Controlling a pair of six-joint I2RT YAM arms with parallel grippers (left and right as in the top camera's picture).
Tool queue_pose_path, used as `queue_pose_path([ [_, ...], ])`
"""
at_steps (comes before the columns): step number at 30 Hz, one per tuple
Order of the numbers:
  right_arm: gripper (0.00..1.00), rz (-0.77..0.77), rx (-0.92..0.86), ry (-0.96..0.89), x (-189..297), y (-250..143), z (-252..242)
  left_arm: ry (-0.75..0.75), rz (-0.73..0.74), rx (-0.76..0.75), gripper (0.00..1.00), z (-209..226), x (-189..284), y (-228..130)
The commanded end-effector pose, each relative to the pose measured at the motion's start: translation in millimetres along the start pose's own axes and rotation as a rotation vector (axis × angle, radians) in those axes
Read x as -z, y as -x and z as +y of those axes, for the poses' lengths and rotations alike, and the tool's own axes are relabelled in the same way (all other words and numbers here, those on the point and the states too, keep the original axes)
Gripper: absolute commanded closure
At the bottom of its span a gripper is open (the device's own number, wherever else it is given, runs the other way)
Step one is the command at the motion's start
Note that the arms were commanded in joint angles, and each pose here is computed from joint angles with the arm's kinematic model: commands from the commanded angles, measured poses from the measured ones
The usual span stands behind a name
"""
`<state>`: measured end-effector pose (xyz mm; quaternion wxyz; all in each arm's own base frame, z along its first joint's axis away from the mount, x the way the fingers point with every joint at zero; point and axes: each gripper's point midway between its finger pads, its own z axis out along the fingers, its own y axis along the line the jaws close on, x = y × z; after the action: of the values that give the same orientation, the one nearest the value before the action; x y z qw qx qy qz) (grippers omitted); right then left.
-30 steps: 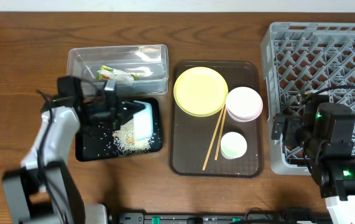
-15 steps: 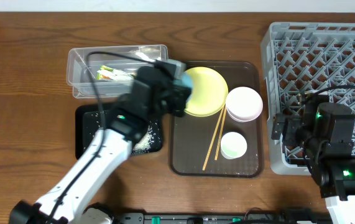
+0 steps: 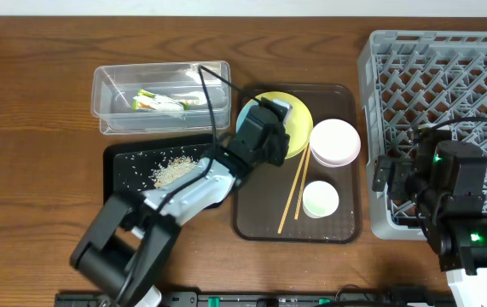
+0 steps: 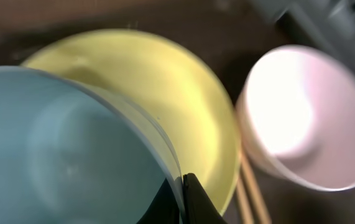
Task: Sort waste into correct bins and load items into the dishwasher rack
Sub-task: 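Carry the empty blue bowl back and set it on the yellow plate, then grasp the small white cup with the left gripper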
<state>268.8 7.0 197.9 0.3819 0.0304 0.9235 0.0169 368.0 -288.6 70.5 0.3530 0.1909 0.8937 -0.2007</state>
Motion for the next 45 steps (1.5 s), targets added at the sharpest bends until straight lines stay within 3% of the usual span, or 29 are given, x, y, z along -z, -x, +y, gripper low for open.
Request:
queue_pose_path([
  [1, 0.01, -0.018, -0.002, 0.009, 4, 6, 3, 0.024, -0.01, -0.017, 0.94, 4, -4, 4],
  [6, 0.01, -0.018, -0.002, 0.008, 4, 6, 3, 0.024, -0.008, -0.016, 0.83, 4, -4, 4],
  [7, 0.01, -0.018, -0.002, 0.008, 4, 6, 3, 0.021, -0.007, -0.017, 0.71, 3, -4, 3],
  [12, 0.01, -0.017, -0.002, 0.009, 4, 6, 3, 0.005, 0.025, -0.015, 0.33, 1, 0, -3],
  [14, 0.01, -0.017, -0.002, 0.008, 4, 5, 3, 0.013, 0.057, -0.012, 0.25, 2, 6, -8],
  [20, 0.01, -0.017, -0.002, 0.008, 4, 5, 3, 0.028, 0.119, -0.005, 0.21, 0, 47, -12],
  [22, 0.01, -0.017, -0.002, 0.009, 4, 6, 3, 0.024, 0.113, -0.005, 0.15, -3, 69, -6],
  [28, 0.01, -0.018, -0.003, 0.009, 4, 6, 3, -0.008, 0.067, 0.078, 0.14, -14, 114, 8],
  [32, 0.01, -0.017, -0.003, 0.009, 4, 5, 3, -0.128, 0.109, 0.147, 0.14, -36, 114, 3],
  [36, 0.01, -0.016, -0.003, 0.009, 4, 5, 3, -0.156, 0.194, 0.211, 0.14, -51, 99, -18],
  [40, 0.01, -0.016, -0.003, 0.009, 4, 5, 3, -0.17, 0.285, 0.189, 0.15, -71, 80, -47],
  [45, 0.01, -0.015, -0.003, 0.009, 4, 5, 3, -0.17, 0.391, 0.142, 0.23, -88, 58, -85],
])
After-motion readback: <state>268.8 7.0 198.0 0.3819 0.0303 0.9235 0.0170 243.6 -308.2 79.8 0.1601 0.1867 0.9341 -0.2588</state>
